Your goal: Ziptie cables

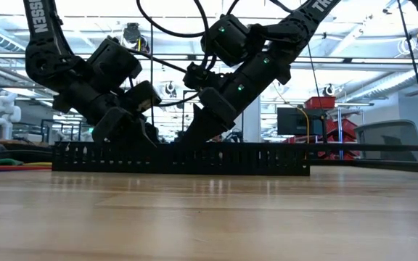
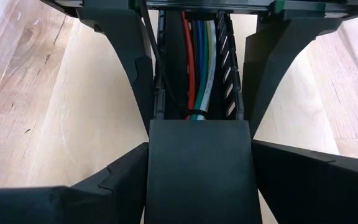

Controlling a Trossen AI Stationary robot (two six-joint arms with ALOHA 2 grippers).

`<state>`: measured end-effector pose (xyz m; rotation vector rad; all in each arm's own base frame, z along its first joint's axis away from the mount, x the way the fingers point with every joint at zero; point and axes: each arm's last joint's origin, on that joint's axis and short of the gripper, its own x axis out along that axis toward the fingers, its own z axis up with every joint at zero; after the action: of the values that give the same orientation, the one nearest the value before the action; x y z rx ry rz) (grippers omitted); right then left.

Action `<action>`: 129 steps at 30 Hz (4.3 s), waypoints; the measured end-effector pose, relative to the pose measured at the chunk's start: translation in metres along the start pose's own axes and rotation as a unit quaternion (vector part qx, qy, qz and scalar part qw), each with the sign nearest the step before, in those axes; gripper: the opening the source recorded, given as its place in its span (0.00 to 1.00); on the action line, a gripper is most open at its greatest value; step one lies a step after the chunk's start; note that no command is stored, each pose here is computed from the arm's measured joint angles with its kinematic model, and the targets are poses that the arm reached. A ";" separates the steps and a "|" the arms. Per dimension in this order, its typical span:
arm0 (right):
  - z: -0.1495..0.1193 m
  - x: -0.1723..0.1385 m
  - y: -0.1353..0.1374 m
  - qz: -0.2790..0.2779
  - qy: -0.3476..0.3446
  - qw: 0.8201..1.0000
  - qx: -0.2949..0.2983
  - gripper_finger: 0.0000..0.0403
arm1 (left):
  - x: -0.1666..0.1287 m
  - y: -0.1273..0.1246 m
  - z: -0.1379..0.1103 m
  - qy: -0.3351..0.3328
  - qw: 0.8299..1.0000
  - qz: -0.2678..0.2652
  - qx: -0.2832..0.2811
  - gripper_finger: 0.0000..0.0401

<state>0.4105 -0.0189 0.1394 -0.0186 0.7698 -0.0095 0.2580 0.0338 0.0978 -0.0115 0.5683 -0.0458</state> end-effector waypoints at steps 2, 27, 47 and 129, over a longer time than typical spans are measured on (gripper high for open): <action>0.000 0.000 0.000 0.000 0.000 1.000 0.000 0.61 | 0.000 0.000 0.000 -0.001 1.000 0.000 -0.006 0.74; -0.001 -0.001 -0.007 -0.002 0.007 1.000 0.007 0.61 | -0.010 -0.001 0.006 0.007 1.000 -0.004 -0.015 0.74; -0.001 -0.001 -0.007 -0.004 0.007 1.000 0.007 0.61 | -0.017 -0.002 0.013 -0.001 1.000 -0.011 -0.013 0.69; 0.002 0.008 -0.008 -0.004 -0.027 0.999 -0.029 0.61 | -0.021 -0.001 -0.003 0.099 0.994 0.024 -0.049 0.99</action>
<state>0.4173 -0.0267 0.1358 -0.0757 0.7154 0.0060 0.2384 0.0336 0.1067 -0.0898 0.7696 0.0277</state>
